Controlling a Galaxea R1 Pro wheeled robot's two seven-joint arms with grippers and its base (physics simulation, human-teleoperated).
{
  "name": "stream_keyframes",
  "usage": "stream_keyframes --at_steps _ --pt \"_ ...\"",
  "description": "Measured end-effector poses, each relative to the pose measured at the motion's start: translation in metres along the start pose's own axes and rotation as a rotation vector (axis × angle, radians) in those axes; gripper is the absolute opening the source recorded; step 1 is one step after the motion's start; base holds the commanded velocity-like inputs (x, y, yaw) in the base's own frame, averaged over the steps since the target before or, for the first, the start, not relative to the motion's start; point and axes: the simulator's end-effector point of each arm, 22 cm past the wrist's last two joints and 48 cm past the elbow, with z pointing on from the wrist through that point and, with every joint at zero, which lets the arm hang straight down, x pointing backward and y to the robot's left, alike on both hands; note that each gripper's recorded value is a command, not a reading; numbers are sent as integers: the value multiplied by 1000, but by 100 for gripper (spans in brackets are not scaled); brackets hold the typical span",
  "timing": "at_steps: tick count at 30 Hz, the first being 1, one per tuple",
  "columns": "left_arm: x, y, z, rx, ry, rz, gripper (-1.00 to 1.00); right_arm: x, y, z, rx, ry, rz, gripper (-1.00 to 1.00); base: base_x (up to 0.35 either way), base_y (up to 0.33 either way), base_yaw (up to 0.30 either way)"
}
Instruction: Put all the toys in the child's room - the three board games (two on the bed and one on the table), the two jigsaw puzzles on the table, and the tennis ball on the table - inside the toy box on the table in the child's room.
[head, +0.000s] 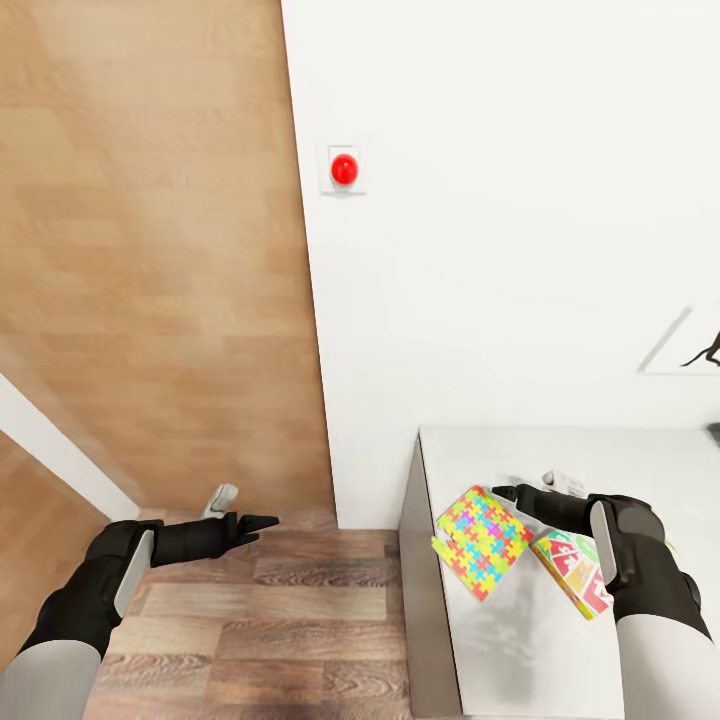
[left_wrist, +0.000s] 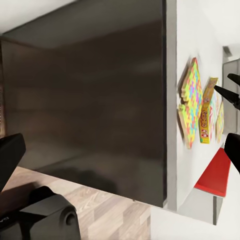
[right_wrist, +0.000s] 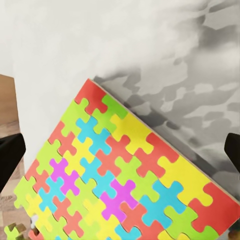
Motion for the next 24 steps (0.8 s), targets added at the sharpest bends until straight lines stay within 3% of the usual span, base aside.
stream_keyframes --at_steps 24 --pt "2 4 2 -3 5 -7 100 3 -2 3 3 8 2 100 0 0 0"
